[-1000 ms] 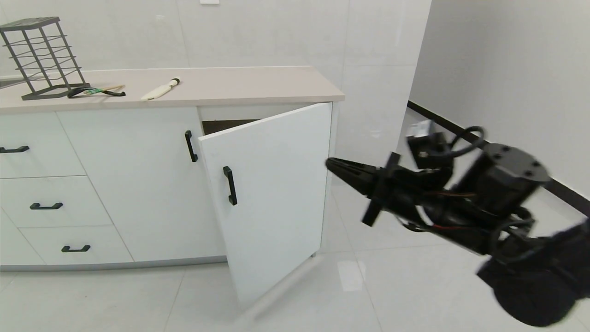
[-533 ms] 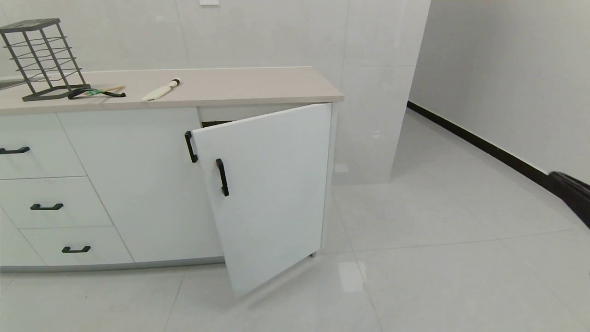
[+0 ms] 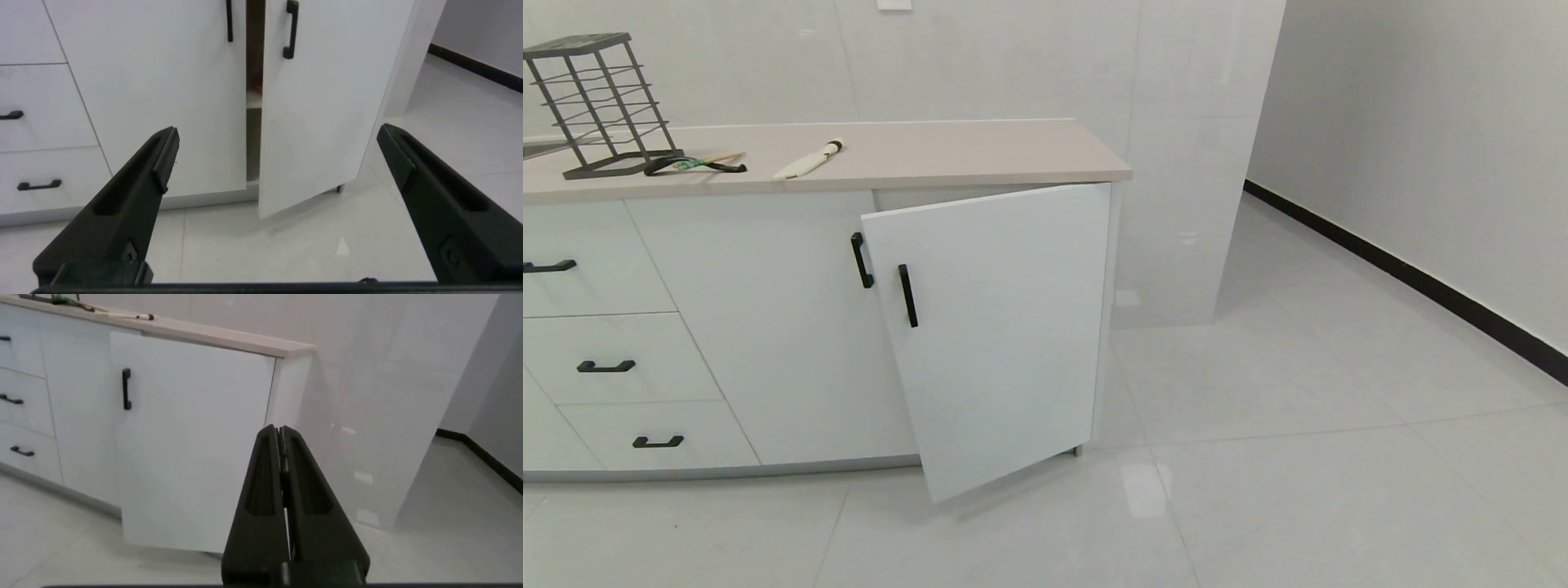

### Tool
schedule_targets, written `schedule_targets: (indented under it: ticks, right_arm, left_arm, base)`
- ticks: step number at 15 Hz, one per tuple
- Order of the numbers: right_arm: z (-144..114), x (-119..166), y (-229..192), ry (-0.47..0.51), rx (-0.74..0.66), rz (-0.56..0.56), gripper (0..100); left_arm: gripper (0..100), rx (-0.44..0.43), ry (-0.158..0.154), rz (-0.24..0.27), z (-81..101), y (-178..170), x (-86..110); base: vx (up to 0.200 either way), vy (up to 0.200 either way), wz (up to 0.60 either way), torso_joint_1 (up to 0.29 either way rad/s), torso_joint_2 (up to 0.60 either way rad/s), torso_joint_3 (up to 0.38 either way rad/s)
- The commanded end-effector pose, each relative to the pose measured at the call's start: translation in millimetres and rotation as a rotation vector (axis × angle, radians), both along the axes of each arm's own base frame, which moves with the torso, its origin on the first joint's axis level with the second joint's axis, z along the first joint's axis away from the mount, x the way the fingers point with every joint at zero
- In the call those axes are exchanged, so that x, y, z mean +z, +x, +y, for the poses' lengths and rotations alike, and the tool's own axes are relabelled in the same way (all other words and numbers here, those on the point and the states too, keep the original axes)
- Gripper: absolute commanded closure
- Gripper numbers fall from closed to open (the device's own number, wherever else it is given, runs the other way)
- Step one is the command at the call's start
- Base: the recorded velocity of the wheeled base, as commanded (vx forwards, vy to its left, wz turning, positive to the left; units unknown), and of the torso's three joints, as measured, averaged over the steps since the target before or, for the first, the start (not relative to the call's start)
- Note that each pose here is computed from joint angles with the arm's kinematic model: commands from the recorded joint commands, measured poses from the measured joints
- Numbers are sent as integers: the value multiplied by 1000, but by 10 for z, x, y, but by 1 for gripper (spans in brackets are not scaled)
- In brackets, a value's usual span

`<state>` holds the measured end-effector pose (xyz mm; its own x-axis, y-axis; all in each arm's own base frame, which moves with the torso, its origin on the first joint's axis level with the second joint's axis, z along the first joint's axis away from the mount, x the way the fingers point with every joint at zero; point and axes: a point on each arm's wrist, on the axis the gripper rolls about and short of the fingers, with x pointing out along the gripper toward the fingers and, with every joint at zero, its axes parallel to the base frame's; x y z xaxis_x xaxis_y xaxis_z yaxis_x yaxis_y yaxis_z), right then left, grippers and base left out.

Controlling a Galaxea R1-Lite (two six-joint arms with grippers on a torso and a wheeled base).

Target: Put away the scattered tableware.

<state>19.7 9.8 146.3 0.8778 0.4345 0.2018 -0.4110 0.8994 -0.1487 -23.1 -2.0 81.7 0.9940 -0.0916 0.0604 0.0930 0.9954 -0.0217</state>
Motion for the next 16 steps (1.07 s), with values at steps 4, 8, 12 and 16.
schedule_targets:
  ticks: [4,8,12,16]
  right_arm:
    - [-46,-644,-454,68,-216,226,100]
    - [-47,-644,-454,70,-221,226,100]
    - [-47,-644,-454,75,-220,228,100]
    - [-47,-644,-454,78,-220,229,100]
  left_arm:
    - [0,-3,1,1,-1,1,1]
    - [0,22,-29,2,5,2,3]
    - [0,26,-28,3,6,2,1]
    - [0,37,4,0,8,2,1]
  base:
    - [0,0,0,0,0,0]
    - [150,0,0,3,1,2]
    - [200,0,0,4,2,1]
    - [200,50,0,2,4,0]
